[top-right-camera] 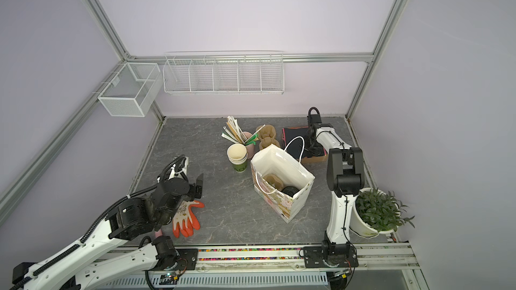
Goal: Pack a coffee takeout order
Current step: Pick up the napkin from the napkin box.
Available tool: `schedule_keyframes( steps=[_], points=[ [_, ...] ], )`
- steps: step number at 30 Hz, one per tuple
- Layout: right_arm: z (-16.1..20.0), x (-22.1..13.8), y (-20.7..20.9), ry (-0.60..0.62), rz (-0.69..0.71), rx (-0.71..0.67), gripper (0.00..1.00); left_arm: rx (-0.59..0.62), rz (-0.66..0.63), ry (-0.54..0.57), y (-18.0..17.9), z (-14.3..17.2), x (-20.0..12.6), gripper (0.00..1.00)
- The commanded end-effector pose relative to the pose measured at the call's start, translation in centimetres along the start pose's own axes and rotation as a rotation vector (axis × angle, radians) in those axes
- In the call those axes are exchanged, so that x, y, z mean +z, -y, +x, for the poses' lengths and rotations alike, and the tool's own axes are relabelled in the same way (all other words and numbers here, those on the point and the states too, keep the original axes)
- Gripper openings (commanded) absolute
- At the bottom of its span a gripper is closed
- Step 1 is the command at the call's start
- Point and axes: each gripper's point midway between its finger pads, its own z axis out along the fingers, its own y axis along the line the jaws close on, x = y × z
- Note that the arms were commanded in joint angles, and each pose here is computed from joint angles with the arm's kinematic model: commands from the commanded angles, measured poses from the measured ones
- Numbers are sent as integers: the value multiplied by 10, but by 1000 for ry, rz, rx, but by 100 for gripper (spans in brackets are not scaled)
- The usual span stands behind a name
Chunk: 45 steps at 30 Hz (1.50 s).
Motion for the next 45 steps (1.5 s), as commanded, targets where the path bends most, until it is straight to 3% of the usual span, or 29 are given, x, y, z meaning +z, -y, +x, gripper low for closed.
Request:
schedule_keyframes(
  steps=[1,6,18,28,32,45],
  points=[
    [3,-5,-2,-3,-20,8,15,11,-6,-4,-1,3,2,95],
    [-3,-20,-6,29,-40,9,7,13,-7,-4,-1,3,2,95],
    [-11,-46,-8,88,-57,20,7,15,-6,-8,0,4,3,95],
    [-9,-44,-6,79,-57,27,16,17,0,-11,1,4,3,95],
    [-8,-42,-4,81,-60,32,7,17,0,-12,1,4,4,96],
    [-18,-78,0,158,-123,81,7,16,0,-11,1,4,4,96]
  ],
)
